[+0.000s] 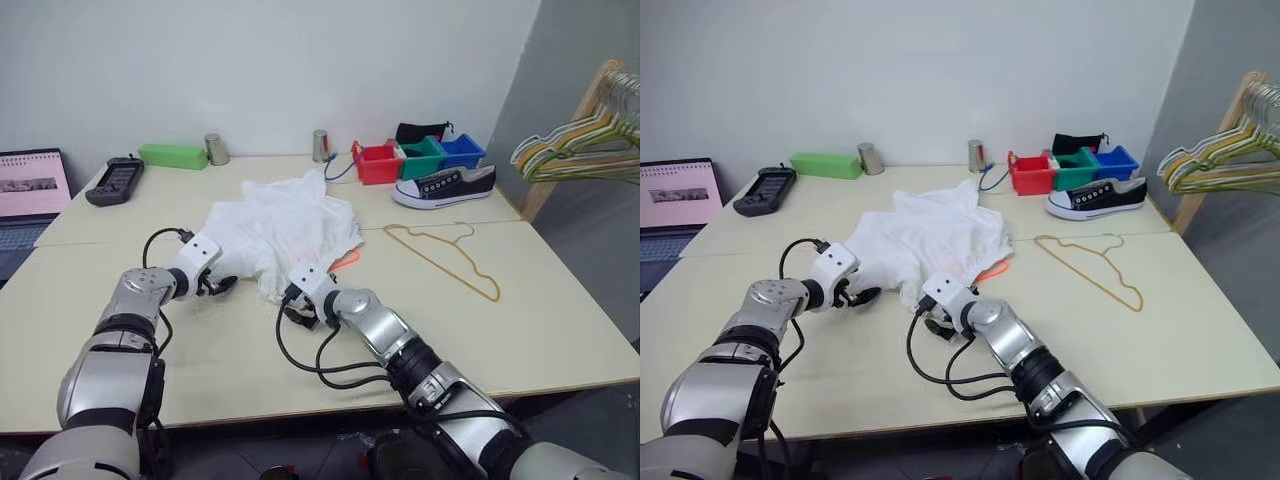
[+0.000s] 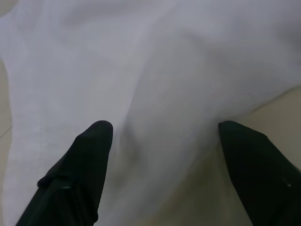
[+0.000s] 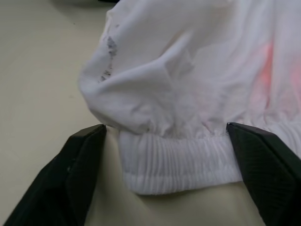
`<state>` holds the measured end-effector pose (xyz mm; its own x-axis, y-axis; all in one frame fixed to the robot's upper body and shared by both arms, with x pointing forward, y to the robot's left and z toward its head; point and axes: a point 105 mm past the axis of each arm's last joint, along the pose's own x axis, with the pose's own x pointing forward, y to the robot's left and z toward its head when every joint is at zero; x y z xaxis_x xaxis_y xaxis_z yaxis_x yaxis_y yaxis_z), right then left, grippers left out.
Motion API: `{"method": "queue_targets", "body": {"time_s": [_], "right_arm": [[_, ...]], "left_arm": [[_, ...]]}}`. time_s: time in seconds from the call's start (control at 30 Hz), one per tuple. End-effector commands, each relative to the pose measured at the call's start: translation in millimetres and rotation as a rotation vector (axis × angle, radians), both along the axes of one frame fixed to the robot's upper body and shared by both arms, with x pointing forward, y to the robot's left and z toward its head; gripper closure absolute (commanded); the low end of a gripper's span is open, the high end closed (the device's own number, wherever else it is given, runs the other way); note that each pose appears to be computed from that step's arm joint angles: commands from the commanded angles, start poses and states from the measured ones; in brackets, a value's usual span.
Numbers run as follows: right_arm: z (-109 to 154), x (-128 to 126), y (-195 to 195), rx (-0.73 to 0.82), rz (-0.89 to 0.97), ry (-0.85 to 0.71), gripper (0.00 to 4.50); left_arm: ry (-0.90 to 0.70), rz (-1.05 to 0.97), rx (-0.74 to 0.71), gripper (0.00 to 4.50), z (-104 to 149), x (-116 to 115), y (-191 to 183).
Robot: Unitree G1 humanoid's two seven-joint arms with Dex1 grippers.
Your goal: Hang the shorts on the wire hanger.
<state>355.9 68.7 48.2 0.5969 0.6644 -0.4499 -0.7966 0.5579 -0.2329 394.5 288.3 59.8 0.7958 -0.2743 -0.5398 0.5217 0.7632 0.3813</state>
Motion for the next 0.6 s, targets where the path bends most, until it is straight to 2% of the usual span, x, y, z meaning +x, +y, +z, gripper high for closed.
{"method": "queue_targets", "body": {"time_s": [0.03,0.23,0.37,0.47,0.6], "right_arm": [[21.1,6.2,17.3,0.051,0.003,-0.063,1.29],[23.3,13.0,10.6,0.054,-0.004,-0.078,2.51],[23.5,17.1,-1.7,0.034,0.004,-0.105,3.6],[22.2,19.5,-15.0,-0.006,0.025,-0.128,4.25],[30.8,23.3,-38.3,-0.058,0.072,-0.198,4.29]], "left_arm": [[-0.026,-0.004,0.001,1.64,12.2,6.4,-1.3],[-0.059,0.014,-0.003,2.77,19.7,11.0,-0.8],[-0.069,0.004,-0.003,3.75,22.5,11.1,-0.7],[-0.077,-0.008,-0.01,4.4,24.8,10.4,-0.7],[-0.047,-0.09,-0.003,4.47,20.3,1.8,-3.9]]}}
